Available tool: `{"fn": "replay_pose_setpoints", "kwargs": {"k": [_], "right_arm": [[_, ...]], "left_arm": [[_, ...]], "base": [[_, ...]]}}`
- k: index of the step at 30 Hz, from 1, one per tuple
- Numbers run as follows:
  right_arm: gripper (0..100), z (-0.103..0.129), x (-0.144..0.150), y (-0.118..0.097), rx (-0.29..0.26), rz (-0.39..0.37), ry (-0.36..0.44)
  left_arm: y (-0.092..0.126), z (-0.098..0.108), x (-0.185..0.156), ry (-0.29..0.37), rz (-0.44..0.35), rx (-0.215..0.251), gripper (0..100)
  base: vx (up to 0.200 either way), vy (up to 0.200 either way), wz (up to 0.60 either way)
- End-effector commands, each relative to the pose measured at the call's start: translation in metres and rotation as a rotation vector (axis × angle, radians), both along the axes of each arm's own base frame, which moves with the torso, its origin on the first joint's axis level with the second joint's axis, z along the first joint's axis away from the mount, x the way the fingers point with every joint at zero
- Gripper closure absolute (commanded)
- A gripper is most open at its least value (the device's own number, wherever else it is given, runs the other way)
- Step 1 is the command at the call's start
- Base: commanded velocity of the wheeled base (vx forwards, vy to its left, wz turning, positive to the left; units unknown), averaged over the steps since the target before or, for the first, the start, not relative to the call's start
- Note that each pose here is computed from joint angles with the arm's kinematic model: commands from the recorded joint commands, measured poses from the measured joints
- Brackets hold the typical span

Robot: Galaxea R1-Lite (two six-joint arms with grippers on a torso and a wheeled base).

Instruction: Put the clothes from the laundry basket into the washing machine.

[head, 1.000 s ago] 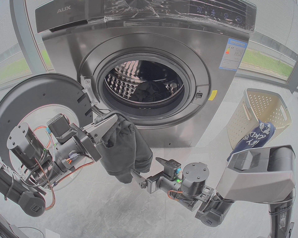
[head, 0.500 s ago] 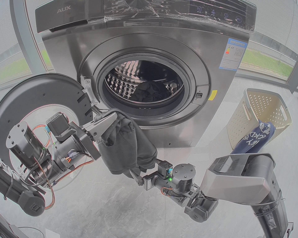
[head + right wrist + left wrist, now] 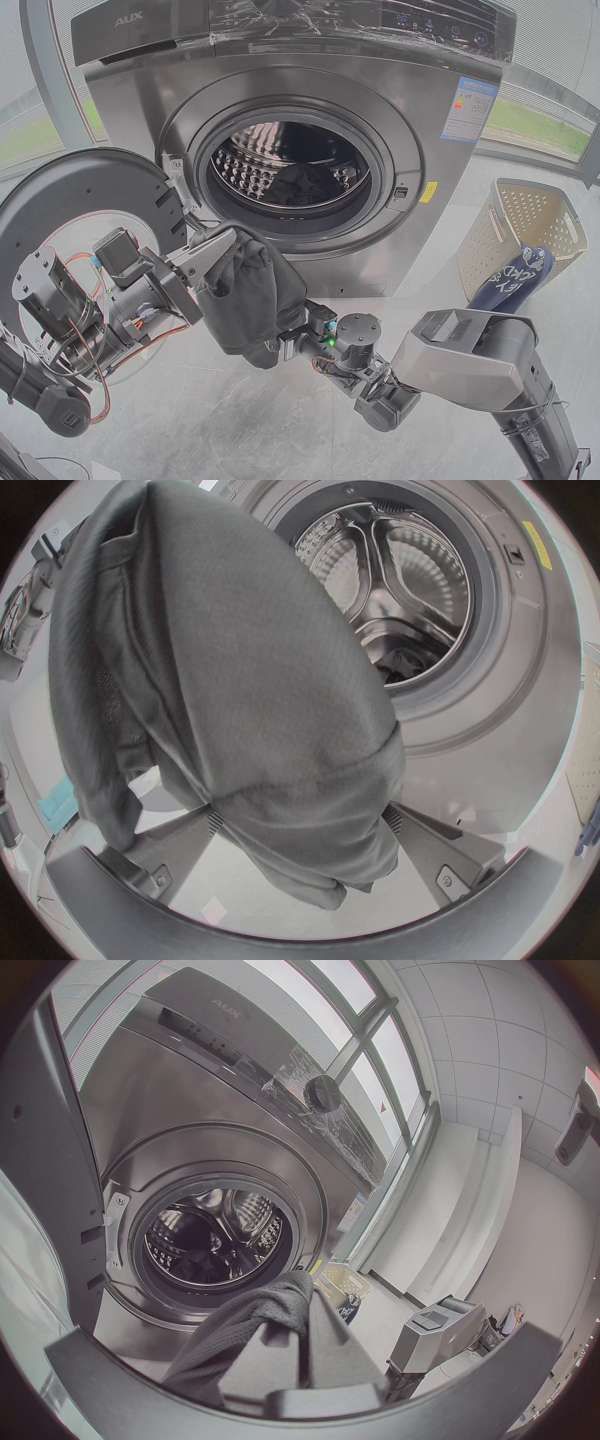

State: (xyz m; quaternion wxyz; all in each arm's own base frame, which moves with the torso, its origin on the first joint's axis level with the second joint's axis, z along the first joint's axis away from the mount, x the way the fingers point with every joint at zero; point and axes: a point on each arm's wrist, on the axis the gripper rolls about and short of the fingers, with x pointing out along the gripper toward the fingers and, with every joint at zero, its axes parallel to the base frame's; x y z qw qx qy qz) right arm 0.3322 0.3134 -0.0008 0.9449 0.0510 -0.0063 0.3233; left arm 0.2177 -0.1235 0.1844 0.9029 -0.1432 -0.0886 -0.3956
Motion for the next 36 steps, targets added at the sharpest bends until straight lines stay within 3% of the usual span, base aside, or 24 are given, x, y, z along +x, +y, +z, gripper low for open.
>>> {"fn": "replay_pose_setpoints", "kwargs": {"k": [1,8,15,26,36], "right_arm": [[0,0.012,0.013,-0.010,0.025,-0.041,-0.025],[0,0.065,0.022,-0.053,0.073,-0.125,-0.085],[0,0.089,0.014,-0.076,0.077,-0.151,-0.096],[0,0.095,0.005,-0.082,0.074,-0.151,-0.090],[0,0.061,0.004,-0.065,0.032,-0.123,-0.029]], "left_arm": [[0.000,-0.001,0.000,0.005,-0.003,0.002,100],[0.000,-0.003,-0.001,0.012,-0.001,0.004,100],[0.001,-0.006,-0.001,0.022,-0.001,0.011,100],[0.001,-0.005,-0.002,0.022,-0.003,0.009,100],[0.000,-0.004,-0.003,0.018,-0.009,0.009,100]], "base": [[0.000,0.000,0.00],[0.000,0.000,0.00],[0.000,0.000,0.00],[0.000,0.000,0.00],[0.000,0.000,0.00]]}}
